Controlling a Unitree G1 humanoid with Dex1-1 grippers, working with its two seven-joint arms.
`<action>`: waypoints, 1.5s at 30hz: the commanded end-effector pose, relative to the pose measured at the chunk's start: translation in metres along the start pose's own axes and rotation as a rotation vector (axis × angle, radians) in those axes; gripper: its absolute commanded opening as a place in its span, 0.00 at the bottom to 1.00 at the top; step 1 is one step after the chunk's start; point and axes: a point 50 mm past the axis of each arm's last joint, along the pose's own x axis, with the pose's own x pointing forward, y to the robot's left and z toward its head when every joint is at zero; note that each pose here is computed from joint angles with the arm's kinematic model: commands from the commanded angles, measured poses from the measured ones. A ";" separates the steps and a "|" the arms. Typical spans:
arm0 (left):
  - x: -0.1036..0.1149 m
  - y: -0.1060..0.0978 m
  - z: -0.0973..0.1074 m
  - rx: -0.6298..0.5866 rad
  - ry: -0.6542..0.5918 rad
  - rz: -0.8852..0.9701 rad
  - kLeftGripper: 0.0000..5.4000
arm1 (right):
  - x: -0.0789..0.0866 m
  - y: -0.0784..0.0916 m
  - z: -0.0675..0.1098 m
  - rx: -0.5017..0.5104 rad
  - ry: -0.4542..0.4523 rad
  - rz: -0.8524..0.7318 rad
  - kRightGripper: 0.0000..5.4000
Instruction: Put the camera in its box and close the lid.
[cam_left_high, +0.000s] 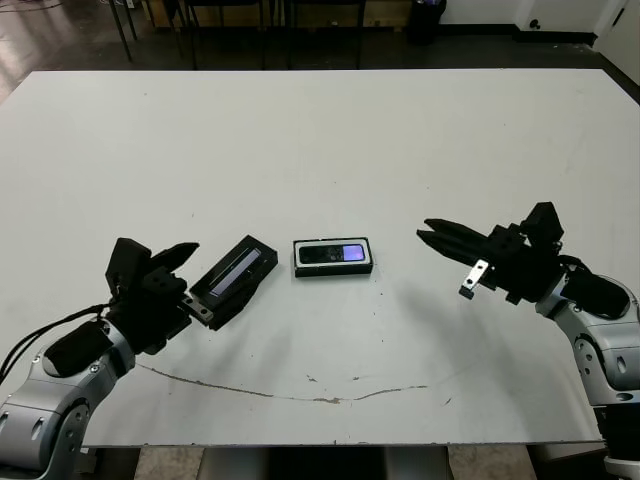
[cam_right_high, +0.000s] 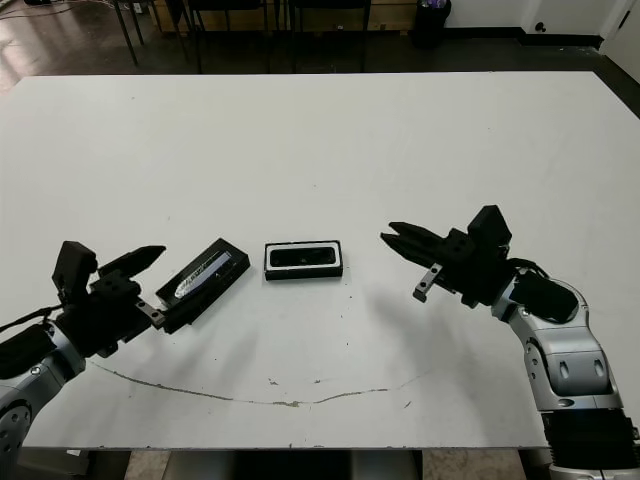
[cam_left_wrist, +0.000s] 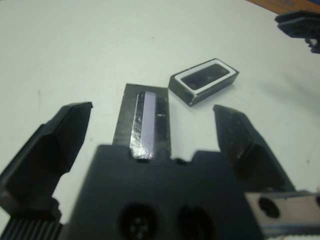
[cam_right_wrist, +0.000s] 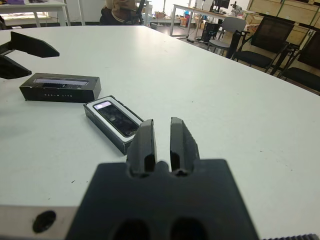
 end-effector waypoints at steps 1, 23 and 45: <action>-0.002 0.000 -0.012 -0.002 0.071 0.014 1.00 | -0.005 -0.001 -0.005 0.008 0.039 -0.004 0.00; 0.009 -0.019 -0.047 -0.023 0.183 0.168 1.00 | -0.007 -0.001 -0.007 0.023 0.043 0.012 0.00; 0.015 -0.023 -0.047 -0.012 -0.035 0.158 0.32 | -0.007 -0.002 -0.011 0.041 0.044 0.021 0.00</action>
